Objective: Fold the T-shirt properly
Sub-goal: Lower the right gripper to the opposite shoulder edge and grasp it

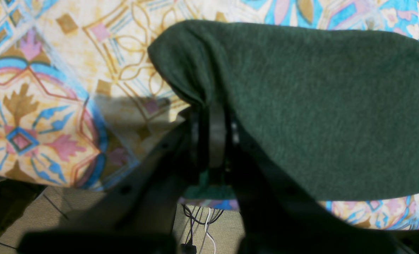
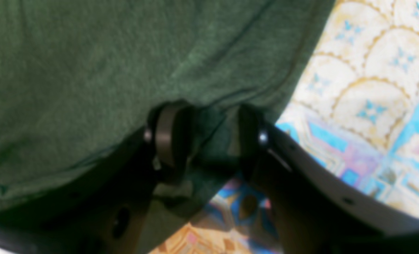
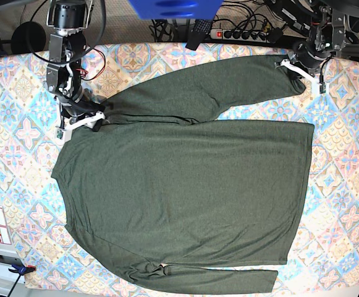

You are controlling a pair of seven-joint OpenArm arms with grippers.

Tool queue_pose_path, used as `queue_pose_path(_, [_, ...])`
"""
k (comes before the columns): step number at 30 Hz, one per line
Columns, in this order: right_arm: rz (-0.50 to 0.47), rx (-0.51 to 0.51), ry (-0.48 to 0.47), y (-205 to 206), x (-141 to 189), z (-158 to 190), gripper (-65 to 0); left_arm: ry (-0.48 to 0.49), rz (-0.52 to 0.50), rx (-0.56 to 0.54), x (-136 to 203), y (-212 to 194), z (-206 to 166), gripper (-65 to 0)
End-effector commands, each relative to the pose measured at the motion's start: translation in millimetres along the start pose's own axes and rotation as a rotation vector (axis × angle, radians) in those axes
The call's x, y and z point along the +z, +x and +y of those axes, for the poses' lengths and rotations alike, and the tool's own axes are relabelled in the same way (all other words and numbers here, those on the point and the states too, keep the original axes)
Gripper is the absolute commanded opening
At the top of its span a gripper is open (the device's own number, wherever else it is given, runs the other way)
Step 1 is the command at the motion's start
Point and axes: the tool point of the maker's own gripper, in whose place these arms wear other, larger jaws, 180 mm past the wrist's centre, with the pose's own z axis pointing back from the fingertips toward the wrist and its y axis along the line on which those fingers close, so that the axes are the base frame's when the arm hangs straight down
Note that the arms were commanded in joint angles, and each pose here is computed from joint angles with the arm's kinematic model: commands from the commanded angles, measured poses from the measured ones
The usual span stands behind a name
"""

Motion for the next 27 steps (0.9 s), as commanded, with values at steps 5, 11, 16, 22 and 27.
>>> queue_pose_path(5, [0.002, 0.003, -0.004, 12, 0, 4, -40.7, -0.029, 0.045, 0.001, 0, -10, -7, -65.0])
queue_pose_path(11, [-0.057, -0.007, -0.028, 24, 19, -9, -40.6, -0.029, 0.046, 0.001, 0, -11, -7, -65.0])
queue_pose_path(16, [-0.048, -0.033, -0.057, 20, 19, -22, -40.6, -0.029, 0.046, 0.001, 0, -11, -7, -65.0])
queue_pose_path(22, [0.02, -0.061, -0.073, 0, 5, -30, -40.6, -0.029, 0.045, 0.001, 0, -10, -7, -65.0])
queue_pose_path(27, [0.017, -0.074, -0.06, 12, -8, -22, -40.6, -0.029, 0.045, 0.001, 0, -10, -7, -65.0])
